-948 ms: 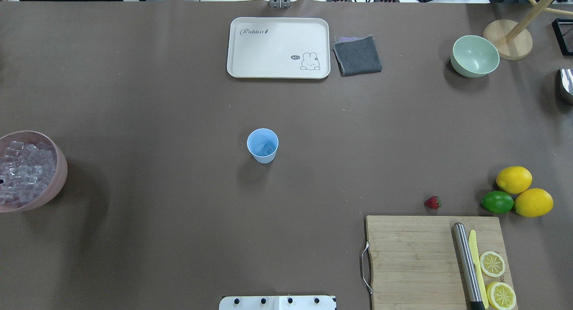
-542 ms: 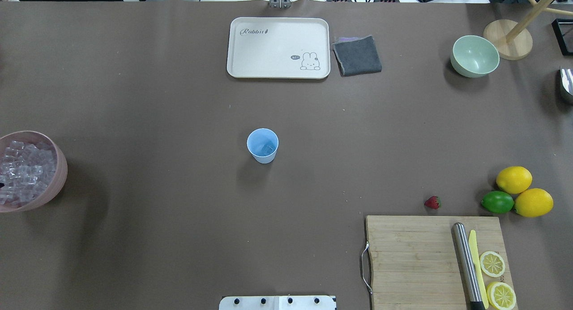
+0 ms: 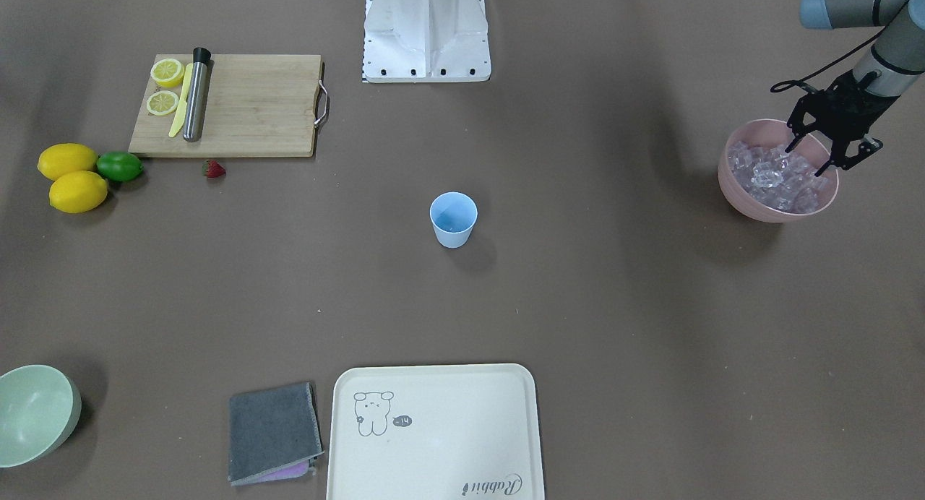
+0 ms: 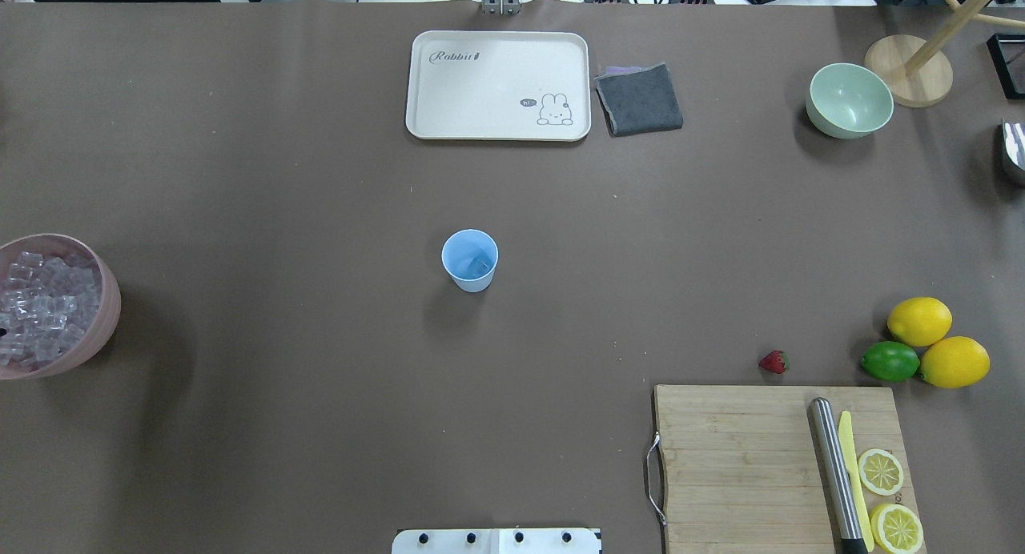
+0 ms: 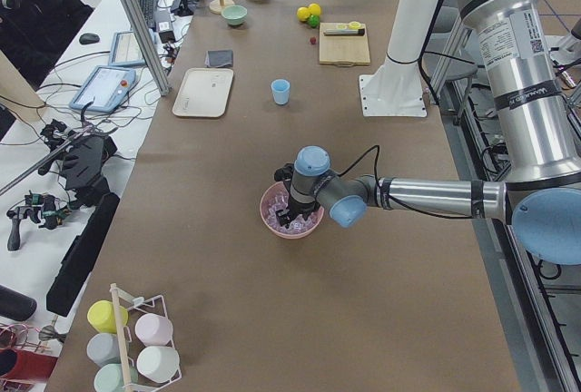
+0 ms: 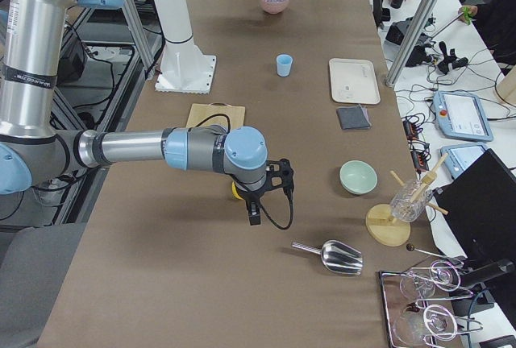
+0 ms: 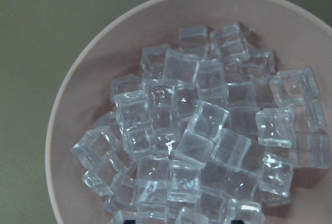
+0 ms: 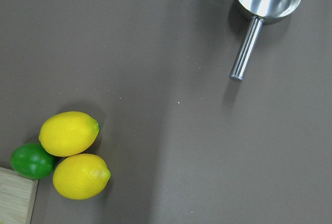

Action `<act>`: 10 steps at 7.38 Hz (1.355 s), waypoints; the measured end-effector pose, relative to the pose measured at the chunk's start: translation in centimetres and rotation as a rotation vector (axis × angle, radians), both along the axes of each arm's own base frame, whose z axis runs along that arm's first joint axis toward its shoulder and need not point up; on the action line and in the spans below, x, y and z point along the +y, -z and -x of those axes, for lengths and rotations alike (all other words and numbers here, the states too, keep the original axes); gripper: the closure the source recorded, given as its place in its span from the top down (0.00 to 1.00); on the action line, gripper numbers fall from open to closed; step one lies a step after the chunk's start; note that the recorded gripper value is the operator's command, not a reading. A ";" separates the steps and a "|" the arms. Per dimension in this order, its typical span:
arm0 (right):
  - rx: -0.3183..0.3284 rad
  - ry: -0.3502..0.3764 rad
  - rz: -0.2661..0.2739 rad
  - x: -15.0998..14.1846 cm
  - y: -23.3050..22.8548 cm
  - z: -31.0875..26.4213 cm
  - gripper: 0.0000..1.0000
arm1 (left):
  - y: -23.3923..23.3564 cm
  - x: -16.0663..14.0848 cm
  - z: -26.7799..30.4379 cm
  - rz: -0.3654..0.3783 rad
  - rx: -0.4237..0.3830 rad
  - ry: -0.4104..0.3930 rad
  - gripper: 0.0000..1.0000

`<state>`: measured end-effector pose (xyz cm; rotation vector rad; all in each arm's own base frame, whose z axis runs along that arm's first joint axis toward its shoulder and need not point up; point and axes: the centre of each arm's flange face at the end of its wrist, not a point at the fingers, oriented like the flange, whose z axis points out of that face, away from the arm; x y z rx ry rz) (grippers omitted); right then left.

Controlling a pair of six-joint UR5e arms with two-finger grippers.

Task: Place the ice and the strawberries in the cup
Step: 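Lower the left gripper into the bowl and grasp another ice cube, then lift the ice cube and drop it into the light-blue cup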

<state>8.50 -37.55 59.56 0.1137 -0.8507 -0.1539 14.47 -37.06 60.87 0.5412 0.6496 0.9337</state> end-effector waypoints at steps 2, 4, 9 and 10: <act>0.000 0.000 0.002 0.2 0.0 0.0 1.00 | -0.3 0.0 0.0 0.003 -0.003 -0.001 0.59; 0.000 0.000 0.002 0.2 0.0 0.0 1.00 | -0.3 0.0 -0.1 0.003 -0.002 -0.001 0.47; -0.003 0.000 0.002 0.3 0.0 0.0 1.00 | -0.2 0.1 -0.3 -0.002 0.001 -0.007 0.00; -0.003 0.000 0.002 0.3 0.0 0.0 1.00 | -0.1 0.1 -0.4 -0.007 0.005 -0.009 0.00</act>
